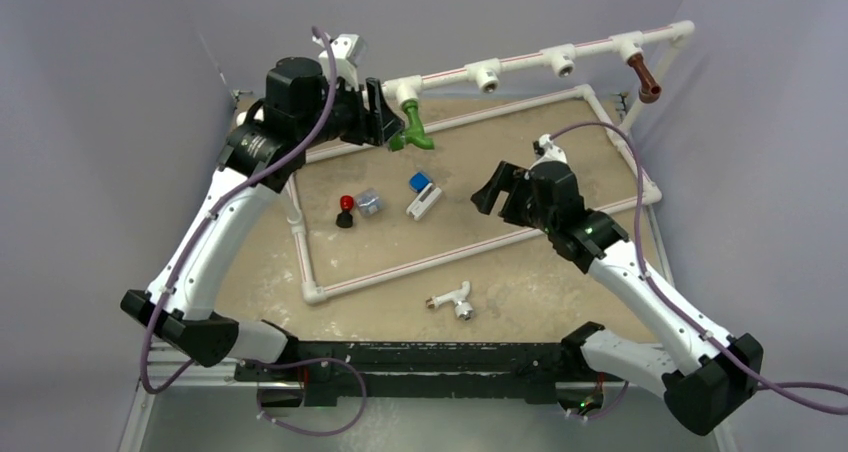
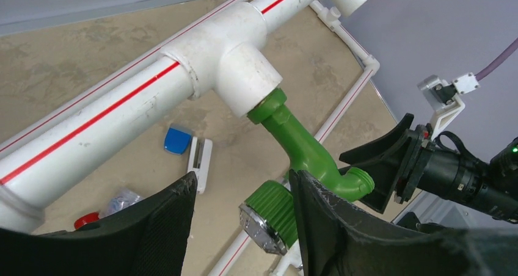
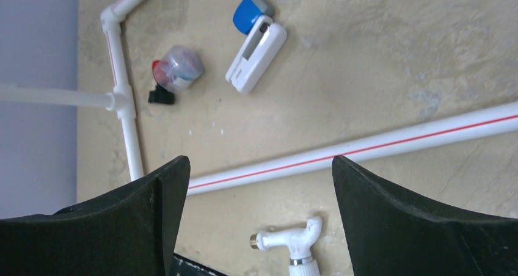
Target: Install the water faucets
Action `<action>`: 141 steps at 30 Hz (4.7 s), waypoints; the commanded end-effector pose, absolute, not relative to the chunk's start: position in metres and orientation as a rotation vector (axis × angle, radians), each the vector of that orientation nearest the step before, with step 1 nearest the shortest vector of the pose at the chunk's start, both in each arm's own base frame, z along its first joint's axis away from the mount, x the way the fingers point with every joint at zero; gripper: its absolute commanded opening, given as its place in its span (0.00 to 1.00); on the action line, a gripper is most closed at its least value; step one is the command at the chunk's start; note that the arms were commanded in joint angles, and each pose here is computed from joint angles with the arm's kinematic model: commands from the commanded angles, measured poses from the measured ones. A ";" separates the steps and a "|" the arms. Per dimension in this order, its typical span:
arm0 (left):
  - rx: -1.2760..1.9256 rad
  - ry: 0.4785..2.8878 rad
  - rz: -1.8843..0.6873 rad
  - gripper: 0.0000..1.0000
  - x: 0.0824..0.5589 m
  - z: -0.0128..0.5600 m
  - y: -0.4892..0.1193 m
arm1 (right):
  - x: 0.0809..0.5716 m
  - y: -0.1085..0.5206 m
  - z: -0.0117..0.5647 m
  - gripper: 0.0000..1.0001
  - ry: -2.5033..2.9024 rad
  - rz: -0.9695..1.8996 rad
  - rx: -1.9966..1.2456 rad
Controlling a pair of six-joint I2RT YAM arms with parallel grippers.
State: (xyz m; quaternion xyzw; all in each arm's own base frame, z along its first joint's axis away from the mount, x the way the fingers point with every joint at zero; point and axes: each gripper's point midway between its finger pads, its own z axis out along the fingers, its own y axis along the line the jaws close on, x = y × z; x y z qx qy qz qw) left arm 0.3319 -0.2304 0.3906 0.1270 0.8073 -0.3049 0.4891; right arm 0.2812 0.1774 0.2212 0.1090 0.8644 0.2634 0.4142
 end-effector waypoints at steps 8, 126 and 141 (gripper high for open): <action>0.326 1.838 -0.719 0.59 0.288 0.428 -0.201 | 0.234 0.189 0.176 0.86 2.325 0.582 0.264; 0.155 2.524 -1.702 0.39 0.081 0.170 -0.224 | 0.100 0.365 0.166 0.00 2.494 0.854 -0.633; 0.156 2.492 -1.775 0.00 0.077 0.178 -0.226 | 0.097 0.364 0.168 0.06 2.483 0.868 -0.632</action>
